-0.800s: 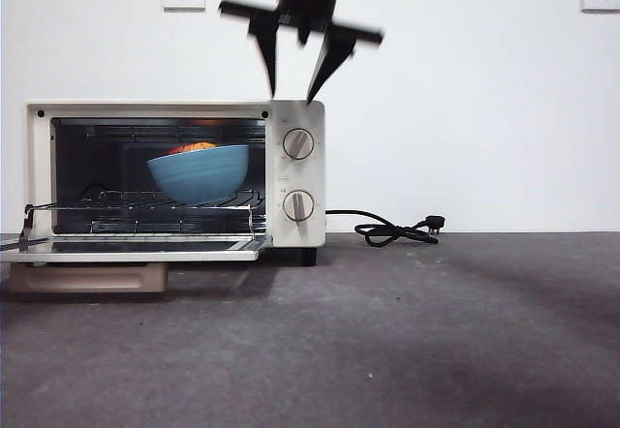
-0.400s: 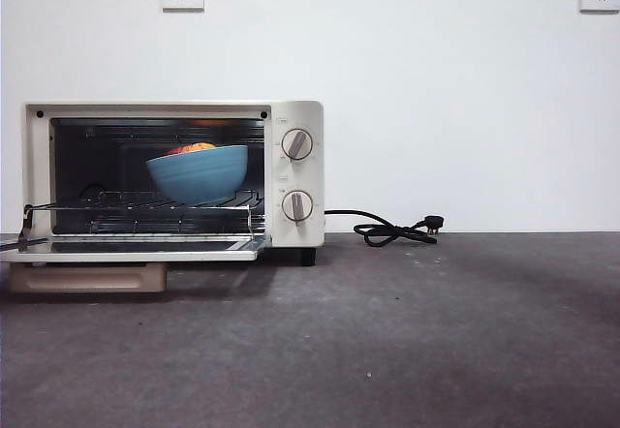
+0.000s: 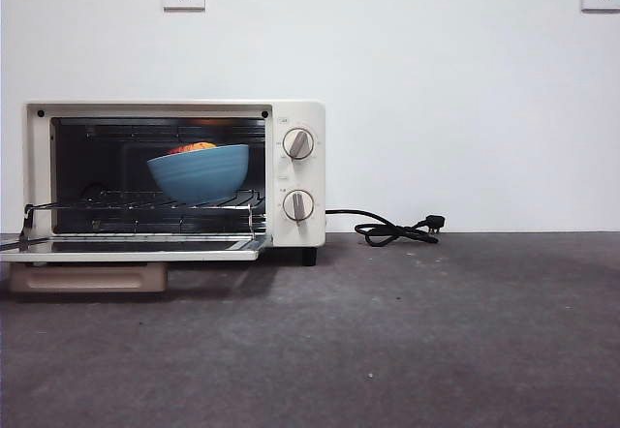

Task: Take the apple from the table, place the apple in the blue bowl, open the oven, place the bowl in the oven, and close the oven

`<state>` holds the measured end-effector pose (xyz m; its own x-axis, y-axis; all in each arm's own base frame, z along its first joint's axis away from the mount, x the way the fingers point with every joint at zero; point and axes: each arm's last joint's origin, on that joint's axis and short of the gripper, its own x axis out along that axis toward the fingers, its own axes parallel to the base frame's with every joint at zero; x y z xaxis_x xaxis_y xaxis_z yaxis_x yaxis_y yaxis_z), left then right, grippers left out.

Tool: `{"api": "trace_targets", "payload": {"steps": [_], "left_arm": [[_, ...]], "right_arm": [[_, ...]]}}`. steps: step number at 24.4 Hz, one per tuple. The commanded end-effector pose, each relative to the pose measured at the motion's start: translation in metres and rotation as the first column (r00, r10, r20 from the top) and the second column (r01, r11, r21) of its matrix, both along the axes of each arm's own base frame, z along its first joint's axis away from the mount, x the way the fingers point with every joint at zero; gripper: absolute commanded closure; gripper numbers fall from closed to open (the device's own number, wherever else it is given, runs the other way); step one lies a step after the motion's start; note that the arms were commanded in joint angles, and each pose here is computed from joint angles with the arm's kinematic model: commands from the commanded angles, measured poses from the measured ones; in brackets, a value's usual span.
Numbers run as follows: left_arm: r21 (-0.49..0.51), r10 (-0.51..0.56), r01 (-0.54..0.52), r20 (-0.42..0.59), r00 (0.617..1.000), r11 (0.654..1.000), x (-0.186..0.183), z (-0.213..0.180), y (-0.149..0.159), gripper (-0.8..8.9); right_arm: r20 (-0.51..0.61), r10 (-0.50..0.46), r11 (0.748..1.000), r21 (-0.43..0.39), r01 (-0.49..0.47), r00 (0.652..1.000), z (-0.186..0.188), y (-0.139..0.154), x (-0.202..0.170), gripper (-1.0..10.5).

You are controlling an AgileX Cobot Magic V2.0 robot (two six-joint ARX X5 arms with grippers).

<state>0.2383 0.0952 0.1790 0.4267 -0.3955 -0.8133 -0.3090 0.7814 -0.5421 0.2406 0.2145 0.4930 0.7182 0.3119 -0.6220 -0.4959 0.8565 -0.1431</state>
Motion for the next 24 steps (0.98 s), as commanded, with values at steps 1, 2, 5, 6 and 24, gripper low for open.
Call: {"api": "trace_targets", "payload": {"steps": [1,2,5,6,24], "left_arm": [[-0.030,0.024,-0.025,-0.020,1.000,0.999,0.004,-0.012,0.003,8.22],[-0.035,0.033,-0.034,-0.025,0.999,0.999,0.006,-0.016,0.004,8.22],[-0.058,0.041,-0.043,-0.026,0.999,0.997,0.011,-0.024,0.006,8.22],[-0.064,0.047,-0.048,-0.023,0.999,0.997,0.013,-0.026,0.007,8.22],[-0.104,0.106,-0.097,0.083,0.991,0.990,0.034,-0.024,-0.001,8.22]], "right_arm": [[-0.060,-0.008,0.997,-0.080,0.003,0.998,-0.012,-0.014,-0.014,9.2],[-0.064,-0.013,0.995,-0.096,0.007,0.998,-0.013,-0.021,-0.021,9.2],[-0.070,-0.045,0.989,-0.142,0.035,0.997,-0.020,-0.040,-0.039,9.2],[-0.067,-0.048,0.989,-0.143,0.037,0.997,-0.024,-0.045,-0.045,9.2],[-0.104,-0.118,0.981,0.143,0.132,0.988,-0.148,-0.121,-0.130,9.6]]}}
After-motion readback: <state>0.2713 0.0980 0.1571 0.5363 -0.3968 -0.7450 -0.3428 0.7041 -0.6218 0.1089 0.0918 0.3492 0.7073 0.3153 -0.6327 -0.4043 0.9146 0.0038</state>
